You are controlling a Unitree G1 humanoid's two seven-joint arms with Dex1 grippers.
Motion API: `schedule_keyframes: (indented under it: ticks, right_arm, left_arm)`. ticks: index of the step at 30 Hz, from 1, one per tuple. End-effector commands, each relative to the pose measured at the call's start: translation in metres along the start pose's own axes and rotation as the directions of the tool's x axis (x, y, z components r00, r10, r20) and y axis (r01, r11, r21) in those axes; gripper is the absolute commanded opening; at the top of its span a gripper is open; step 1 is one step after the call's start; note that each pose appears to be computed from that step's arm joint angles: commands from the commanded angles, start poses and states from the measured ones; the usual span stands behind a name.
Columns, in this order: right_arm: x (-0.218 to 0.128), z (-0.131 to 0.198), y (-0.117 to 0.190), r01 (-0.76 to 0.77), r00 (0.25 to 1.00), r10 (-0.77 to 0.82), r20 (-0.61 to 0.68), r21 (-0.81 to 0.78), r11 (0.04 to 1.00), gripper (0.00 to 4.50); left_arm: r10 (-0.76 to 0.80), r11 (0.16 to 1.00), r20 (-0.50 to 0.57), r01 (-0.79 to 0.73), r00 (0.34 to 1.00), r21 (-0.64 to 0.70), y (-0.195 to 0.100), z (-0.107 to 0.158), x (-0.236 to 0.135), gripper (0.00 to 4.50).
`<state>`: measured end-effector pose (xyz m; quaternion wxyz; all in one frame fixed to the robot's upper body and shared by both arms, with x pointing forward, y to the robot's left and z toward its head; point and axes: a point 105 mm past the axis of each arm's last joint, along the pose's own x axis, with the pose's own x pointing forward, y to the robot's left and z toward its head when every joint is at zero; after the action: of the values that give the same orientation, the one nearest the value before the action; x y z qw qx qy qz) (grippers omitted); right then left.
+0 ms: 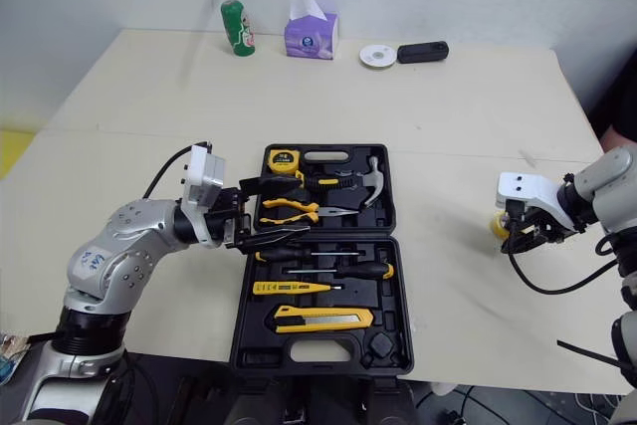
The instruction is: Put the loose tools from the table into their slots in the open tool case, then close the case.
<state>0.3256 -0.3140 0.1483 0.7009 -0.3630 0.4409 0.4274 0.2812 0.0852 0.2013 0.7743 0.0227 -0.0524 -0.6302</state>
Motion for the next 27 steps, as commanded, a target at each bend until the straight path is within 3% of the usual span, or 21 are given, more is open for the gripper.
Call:
schedule_keyframes:
  ticks: [1,2,15,22,27]
  right_arm:
    - [-0.005,0.002,-0.001,0.010,1.000,-0.010,0.017,-0.023,1.000,0.47]
    - [-0.006,0.002,-0.001,0.013,1.000,-0.013,0.011,-0.026,1.000,0.03]
    - [-0.037,0.030,0.010,0.069,0.996,-0.056,0.068,-0.217,0.974,0.03]
    - [-0.052,0.087,0.073,0.002,0.962,0.102,0.253,-0.381,0.924,0.03]
    - [-0.041,0.107,0.118,-0.065,0.937,0.214,0.275,-0.466,0.882,0.03]
  left_arm:
    - [-0.002,0.999,0.006,0.002,1.000,0.034,-0.003,0.006,-0.003,4.50]
    - [-0.002,0.999,0.006,0.002,1.000,0.034,-0.003,0.006,-0.003,4.50]
    - [-0.096,0.992,0.006,0.096,0.995,0.084,-0.012,0.007,-0.005,4.50]
    - [-0.252,0.964,-0.083,0.258,0.964,0.065,-0.030,-0.001,-0.012,4.50]
    - [-0.281,0.954,-0.107,0.290,0.954,0.083,-0.030,-0.010,-0.010,4.50]
